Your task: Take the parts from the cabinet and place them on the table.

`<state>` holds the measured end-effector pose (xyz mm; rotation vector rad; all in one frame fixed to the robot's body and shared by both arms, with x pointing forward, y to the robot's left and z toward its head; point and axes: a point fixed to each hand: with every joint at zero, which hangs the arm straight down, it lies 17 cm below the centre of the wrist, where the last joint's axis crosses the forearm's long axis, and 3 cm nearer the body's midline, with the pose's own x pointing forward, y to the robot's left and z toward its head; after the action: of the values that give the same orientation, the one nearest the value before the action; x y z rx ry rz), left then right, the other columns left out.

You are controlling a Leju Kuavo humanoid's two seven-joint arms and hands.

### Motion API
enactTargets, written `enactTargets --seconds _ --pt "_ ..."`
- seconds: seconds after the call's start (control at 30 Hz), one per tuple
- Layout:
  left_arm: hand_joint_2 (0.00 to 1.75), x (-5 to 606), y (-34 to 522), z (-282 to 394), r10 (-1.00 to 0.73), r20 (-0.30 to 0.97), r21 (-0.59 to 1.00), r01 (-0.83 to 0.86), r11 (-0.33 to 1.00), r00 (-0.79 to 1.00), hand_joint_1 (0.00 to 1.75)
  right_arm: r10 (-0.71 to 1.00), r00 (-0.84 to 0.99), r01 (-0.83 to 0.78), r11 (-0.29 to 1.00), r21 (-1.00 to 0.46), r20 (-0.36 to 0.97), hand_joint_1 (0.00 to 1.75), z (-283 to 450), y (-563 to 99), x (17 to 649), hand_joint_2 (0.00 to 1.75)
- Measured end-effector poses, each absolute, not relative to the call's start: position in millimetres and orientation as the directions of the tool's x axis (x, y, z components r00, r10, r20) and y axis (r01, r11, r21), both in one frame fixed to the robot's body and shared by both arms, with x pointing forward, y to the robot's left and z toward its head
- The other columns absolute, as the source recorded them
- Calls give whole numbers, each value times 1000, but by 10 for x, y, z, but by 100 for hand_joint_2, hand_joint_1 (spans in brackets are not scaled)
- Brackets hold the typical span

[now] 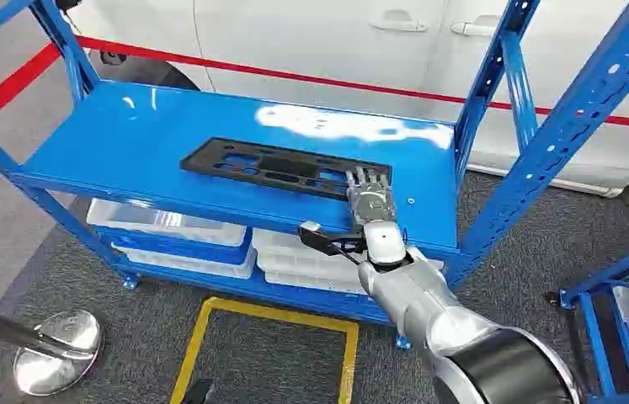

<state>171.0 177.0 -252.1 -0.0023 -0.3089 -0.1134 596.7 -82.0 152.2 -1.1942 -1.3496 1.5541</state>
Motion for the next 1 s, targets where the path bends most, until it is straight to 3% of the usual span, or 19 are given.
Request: enactTargets --seconds 1.0 --pt "0 1713 1791 -2524 -106 299 21 105 994 948 0 946 -271 51 -172 -984 -179 0 1586 -920 6025 175"
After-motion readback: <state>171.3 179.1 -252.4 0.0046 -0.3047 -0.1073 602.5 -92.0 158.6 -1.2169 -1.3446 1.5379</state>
